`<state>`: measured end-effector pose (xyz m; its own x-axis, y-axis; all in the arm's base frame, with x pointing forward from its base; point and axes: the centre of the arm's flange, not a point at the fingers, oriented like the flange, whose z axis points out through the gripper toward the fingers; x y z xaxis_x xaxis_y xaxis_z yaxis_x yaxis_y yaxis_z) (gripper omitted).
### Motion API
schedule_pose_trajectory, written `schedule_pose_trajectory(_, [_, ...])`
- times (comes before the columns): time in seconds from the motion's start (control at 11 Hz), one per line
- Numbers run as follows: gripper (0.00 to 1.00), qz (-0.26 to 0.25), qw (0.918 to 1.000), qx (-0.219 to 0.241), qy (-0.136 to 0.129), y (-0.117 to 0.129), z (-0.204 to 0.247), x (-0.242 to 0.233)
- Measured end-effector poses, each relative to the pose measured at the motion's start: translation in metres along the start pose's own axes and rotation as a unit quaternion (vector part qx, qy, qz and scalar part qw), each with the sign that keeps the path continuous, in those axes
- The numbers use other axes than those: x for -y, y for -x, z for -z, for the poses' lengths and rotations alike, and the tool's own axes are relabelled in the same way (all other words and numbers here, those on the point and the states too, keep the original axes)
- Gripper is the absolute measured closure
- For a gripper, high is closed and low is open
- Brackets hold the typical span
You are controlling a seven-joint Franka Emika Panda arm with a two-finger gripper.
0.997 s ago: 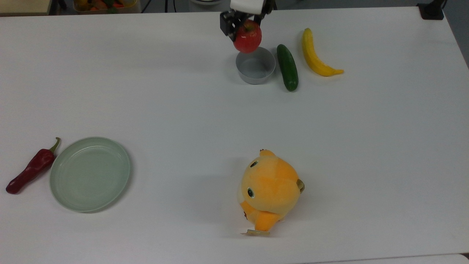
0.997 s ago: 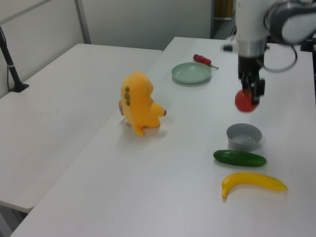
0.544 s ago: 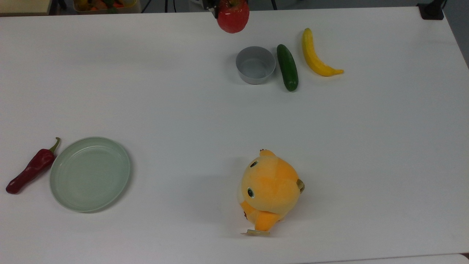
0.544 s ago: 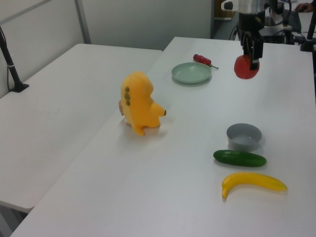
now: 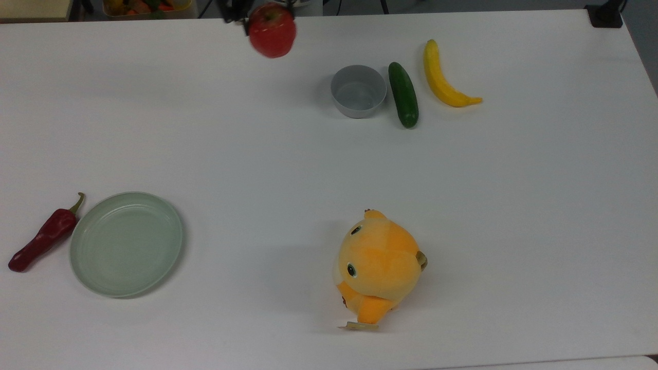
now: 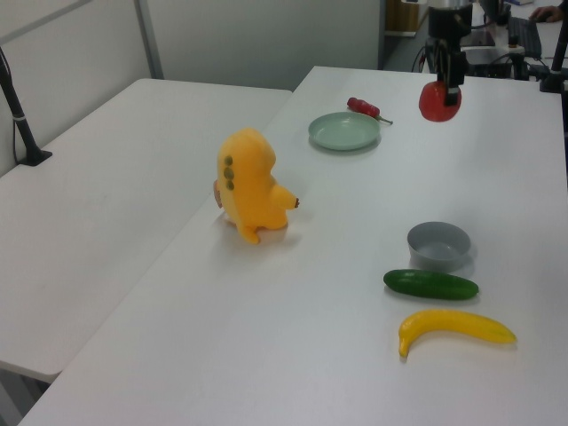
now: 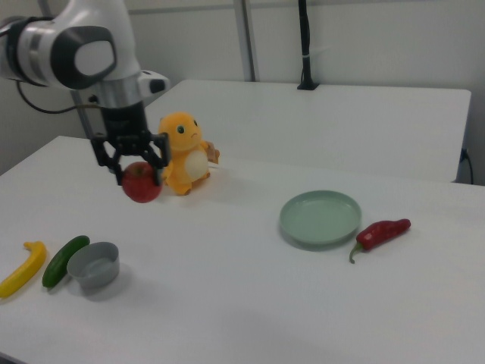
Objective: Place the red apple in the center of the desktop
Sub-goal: 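Carry the apple toward the open table area and lower it down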
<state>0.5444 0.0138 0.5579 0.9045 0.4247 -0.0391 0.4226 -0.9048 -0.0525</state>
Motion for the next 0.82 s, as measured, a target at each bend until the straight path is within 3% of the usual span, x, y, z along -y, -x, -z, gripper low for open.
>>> schedule_pose_trajectory(0.45, [0.22, -0.040, 0.9983, -0.006, 0.041, -0.016, -0.073, -0.092])
schedule_pose_trajectory(0.82, [0.22, -0.051, 0.9977, 0.012, 0.043, -0.027, -0.140, -0.117])
